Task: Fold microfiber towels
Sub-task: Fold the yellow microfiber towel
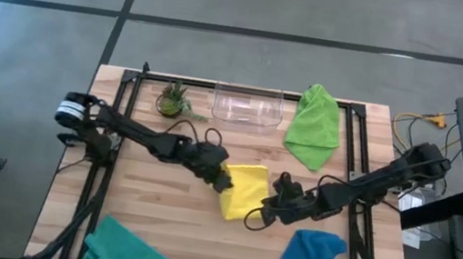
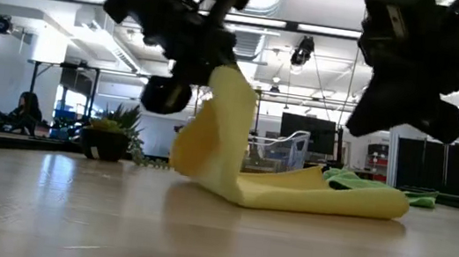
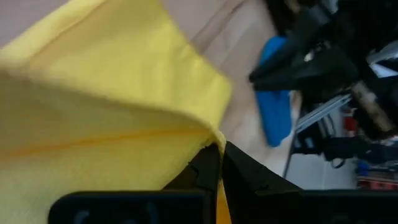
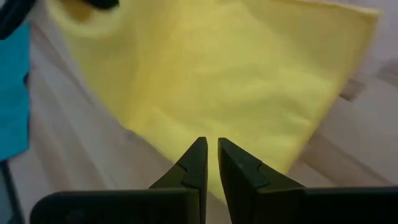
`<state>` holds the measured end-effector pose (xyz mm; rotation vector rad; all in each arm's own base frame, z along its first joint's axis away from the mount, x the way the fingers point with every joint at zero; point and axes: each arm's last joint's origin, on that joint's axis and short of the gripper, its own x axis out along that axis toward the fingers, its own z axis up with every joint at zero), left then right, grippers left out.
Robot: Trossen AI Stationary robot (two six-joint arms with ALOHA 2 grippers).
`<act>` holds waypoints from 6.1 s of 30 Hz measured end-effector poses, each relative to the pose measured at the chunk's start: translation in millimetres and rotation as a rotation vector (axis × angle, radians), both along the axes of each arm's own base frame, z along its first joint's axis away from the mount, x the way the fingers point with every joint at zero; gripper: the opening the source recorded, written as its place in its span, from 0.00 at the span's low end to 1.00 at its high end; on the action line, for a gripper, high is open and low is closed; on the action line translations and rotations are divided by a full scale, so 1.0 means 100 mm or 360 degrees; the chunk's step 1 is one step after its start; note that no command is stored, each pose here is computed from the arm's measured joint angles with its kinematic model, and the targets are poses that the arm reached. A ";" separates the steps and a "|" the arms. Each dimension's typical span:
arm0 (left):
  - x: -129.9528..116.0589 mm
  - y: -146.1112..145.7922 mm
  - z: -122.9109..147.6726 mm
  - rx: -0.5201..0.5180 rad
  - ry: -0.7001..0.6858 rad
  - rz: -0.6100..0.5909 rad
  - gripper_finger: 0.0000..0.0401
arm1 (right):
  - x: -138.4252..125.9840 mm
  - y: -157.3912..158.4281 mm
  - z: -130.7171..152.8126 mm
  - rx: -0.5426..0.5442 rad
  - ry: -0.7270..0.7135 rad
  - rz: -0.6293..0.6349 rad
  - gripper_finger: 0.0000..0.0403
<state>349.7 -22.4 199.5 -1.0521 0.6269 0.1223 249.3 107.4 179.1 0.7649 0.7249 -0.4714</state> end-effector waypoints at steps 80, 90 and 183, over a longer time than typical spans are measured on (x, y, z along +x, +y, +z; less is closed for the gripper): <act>0.96 0.74 -0.44 0.0162 -0.0030 -0.0297 0.56 | -0.71 -0.20 0.47 -0.0310 -0.0216 0.0179 0.08; 0.82 0.70 -0.50 0.0506 0.0275 -0.0300 0.35 | -0.72 -0.21 0.47 -0.0330 -0.0196 0.0192 0.08; -0.63 -0.13 -0.77 0.0930 0.0109 -0.0725 0.00 | 0.71 -0.08 -0.39 -0.0080 0.0415 -0.0073 0.02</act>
